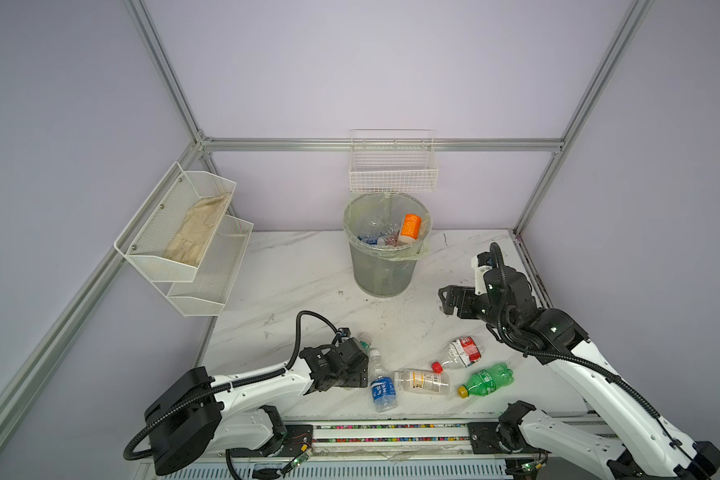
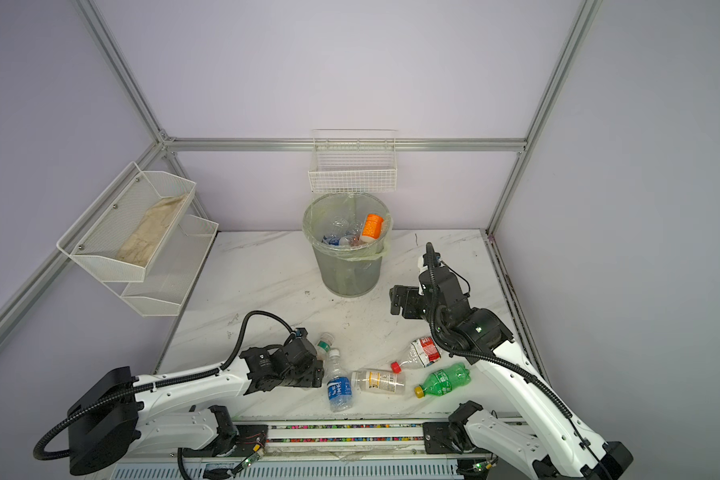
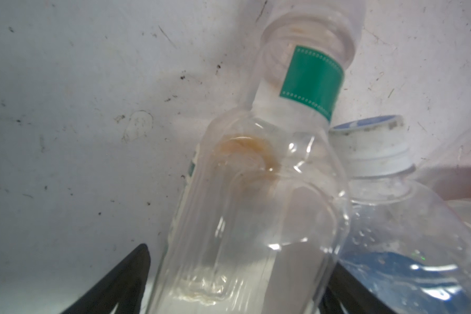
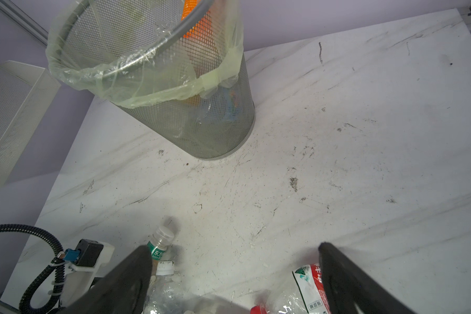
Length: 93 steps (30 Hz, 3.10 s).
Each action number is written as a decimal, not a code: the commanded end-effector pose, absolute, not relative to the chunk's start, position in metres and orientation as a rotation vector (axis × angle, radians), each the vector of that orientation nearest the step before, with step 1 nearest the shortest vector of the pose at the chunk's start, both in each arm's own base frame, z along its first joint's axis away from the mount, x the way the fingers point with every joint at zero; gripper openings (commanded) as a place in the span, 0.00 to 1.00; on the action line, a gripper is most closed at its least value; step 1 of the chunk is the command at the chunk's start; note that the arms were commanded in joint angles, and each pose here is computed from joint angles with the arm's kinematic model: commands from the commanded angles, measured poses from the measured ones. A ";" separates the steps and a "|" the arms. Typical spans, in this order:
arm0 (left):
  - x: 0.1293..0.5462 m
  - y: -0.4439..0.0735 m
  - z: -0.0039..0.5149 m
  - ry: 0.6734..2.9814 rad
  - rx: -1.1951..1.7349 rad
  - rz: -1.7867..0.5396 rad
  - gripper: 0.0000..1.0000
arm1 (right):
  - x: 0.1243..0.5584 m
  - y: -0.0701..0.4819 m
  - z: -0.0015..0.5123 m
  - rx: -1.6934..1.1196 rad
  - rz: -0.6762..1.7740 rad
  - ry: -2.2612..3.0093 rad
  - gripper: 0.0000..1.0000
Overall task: Throw the plastic bottles in the bin
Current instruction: 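Lower the left gripper onto the green-cap clear bottle and close, then lift the green-cap clear bottle with the left gripper and carry it over the bin, then open the left gripper over the bin while the right gripper moves toward the blue-label bottle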
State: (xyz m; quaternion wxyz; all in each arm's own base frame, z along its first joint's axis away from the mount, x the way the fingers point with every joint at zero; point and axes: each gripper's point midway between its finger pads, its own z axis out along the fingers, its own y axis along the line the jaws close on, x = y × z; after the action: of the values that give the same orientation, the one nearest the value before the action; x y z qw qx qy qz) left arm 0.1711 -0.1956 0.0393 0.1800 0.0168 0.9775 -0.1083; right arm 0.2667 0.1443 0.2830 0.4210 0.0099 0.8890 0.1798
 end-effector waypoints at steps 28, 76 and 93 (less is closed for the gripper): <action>0.250 -0.173 0.315 2.021 0.038 -0.245 0.34 | 0.263 0.145 0.278 0.053 0.493 2.216 0.97; 0.375 -0.228 0.527 1.709 0.189 -0.499 1.00 | 0.256 0.140 0.284 0.063 0.492 2.220 0.97; 0.293 -0.156 0.489 1.674 0.076 -0.474 1.00 | 0.245 0.180 0.265 -0.057 0.701 2.301 0.97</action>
State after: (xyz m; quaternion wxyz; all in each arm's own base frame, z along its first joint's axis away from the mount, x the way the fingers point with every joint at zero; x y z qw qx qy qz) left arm 0.2999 -0.1687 0.4995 0.6388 0.0556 0.7368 -0.2144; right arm 0.2501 0.1648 0.2699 0.3788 -0.0112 0.8940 0.2389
